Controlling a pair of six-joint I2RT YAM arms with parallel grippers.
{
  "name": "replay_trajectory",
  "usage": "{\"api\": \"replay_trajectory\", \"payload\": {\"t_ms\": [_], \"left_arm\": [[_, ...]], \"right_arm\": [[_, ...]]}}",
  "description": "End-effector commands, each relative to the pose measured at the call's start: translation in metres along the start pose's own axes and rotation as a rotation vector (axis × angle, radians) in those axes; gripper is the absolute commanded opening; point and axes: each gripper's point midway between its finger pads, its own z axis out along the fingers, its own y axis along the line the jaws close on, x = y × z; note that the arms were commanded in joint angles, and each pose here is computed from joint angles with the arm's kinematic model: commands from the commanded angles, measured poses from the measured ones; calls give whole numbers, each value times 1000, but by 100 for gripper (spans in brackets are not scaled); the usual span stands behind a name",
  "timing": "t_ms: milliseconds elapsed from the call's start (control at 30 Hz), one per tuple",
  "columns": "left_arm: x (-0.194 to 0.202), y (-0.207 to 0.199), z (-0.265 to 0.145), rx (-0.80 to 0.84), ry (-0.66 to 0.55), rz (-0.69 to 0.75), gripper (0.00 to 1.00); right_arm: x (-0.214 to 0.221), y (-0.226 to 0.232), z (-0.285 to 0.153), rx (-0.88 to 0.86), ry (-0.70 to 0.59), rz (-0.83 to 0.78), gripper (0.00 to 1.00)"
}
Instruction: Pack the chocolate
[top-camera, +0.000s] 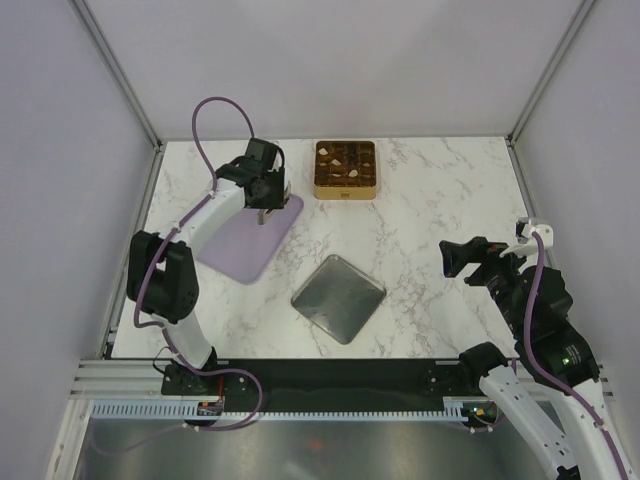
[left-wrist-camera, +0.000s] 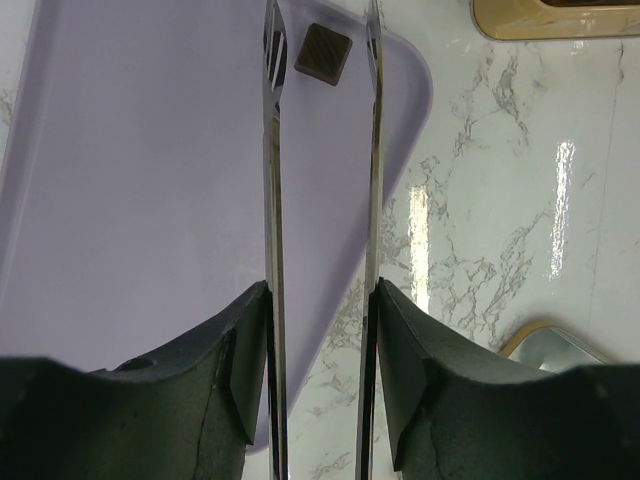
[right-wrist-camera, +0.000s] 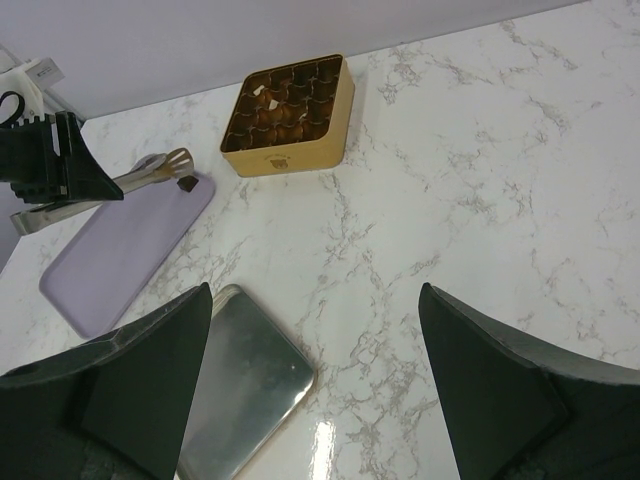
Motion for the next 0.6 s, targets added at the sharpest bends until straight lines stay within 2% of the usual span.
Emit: {"api": "replay_trajectory", "payload": {"t_ms": [0, 567], "left_arm": [[-9, 1, 6, 6, -35, 22, 52], [9, 2, 15, -11, 40, 9, 47]], "right_arm": [[-10, 2, -2, -5, -39, 1, 93], [-8, 0, -2, 0, -36, 3, 93]]}}
